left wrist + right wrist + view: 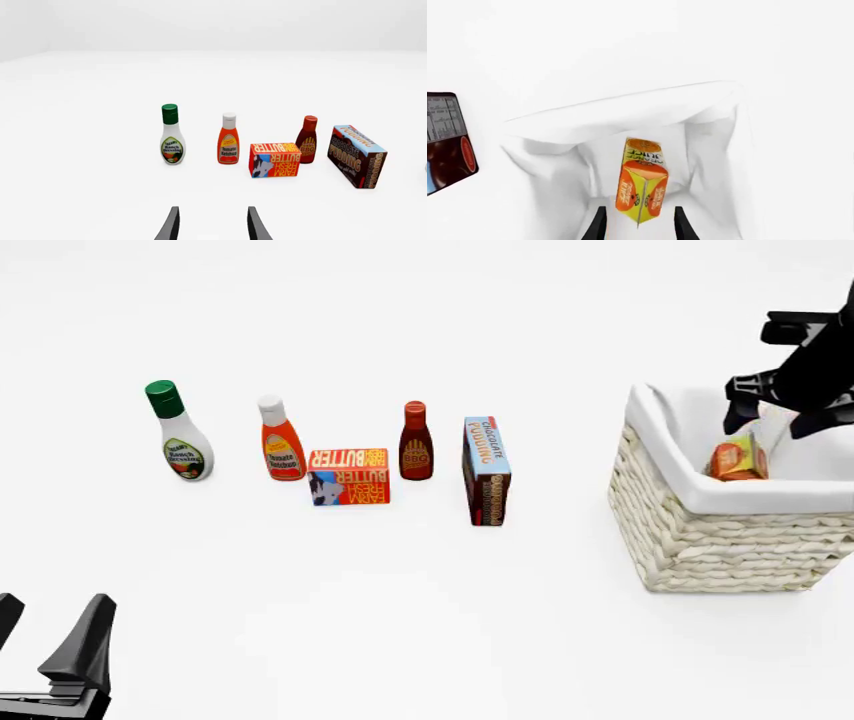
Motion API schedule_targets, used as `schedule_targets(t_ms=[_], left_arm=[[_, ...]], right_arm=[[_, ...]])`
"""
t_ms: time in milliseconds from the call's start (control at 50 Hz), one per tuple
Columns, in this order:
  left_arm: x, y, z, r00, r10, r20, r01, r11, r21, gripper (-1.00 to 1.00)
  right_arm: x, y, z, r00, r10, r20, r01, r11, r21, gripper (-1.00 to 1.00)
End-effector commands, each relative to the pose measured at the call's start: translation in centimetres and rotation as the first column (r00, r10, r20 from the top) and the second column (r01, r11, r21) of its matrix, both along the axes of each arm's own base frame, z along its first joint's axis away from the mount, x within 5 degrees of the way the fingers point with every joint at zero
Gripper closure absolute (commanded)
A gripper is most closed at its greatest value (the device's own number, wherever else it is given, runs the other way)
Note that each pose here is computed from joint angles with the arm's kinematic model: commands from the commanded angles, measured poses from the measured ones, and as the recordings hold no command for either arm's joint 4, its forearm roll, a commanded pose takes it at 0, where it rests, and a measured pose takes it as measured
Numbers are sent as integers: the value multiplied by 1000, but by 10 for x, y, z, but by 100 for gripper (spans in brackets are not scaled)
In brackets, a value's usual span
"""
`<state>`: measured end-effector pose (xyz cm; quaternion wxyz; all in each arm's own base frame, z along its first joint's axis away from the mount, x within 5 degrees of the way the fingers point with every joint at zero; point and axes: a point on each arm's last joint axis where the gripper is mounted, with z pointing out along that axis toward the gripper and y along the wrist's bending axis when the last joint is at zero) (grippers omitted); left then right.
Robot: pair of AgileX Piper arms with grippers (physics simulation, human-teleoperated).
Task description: Pick the orange juice and place it in the basket.
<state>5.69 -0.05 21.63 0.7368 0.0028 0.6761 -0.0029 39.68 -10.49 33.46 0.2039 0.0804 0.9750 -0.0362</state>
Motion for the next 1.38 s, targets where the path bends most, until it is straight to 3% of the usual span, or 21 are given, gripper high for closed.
schedule_targets(t_ms=[20, 760, 1380], left_arm=[[0, 0, 0, 1000, 0, 0, 0, 1000, 0, -100], [0, 0, 0, 1000, 0, 0, 0, 1000, 0, -100], [0, 0, 0, 1000, 0, 0, 0, 1000, 0, -100]], right_arm=[[-1, -3, 0, 1000, -9, -1, 9, 1000, 1, -100], [-5, 1, 4, 1000, -10, 7, 10, 1000, 2, -100], [-51, 3, 43, 997, 8, 72, -5, 999, -39, -100]])
